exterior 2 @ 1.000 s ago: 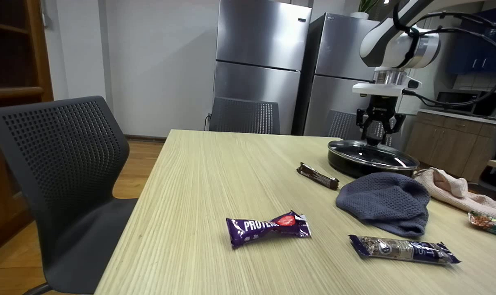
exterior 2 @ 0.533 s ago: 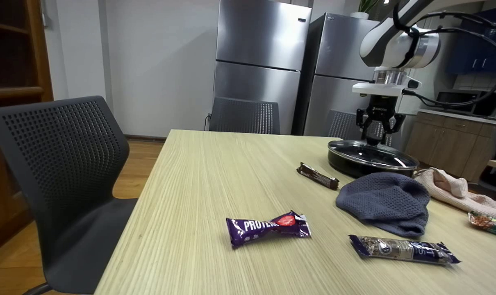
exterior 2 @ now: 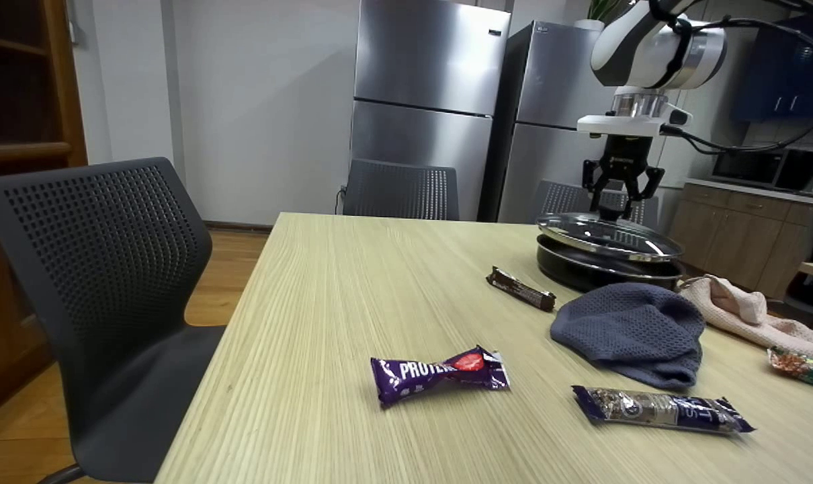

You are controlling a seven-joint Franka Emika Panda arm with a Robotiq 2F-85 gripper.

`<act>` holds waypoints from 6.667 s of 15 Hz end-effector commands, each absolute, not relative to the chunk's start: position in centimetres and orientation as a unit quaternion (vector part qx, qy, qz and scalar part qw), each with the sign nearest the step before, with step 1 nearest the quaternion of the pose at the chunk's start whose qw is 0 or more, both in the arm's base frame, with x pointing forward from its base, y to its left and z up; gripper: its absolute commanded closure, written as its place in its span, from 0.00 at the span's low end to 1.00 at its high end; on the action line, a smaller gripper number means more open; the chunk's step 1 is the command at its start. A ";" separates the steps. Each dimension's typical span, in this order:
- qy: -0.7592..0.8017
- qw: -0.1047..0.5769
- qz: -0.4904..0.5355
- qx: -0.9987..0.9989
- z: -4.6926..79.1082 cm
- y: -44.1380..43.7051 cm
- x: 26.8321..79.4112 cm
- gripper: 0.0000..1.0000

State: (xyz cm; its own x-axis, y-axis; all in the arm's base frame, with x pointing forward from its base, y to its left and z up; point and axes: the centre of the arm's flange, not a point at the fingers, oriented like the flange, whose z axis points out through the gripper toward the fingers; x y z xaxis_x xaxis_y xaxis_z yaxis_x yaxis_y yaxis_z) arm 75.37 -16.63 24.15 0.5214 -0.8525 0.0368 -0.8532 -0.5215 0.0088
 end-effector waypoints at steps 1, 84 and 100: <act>-0.474 0.013 0.016 0.880 28.7 -14.4 73.0 0.61; 0.137 0.155 0.025 0.978 21.5 11.3 67.3 0.00; 0.133 0.150 -0.024 0.979 14.4 8.2 66.2 0.00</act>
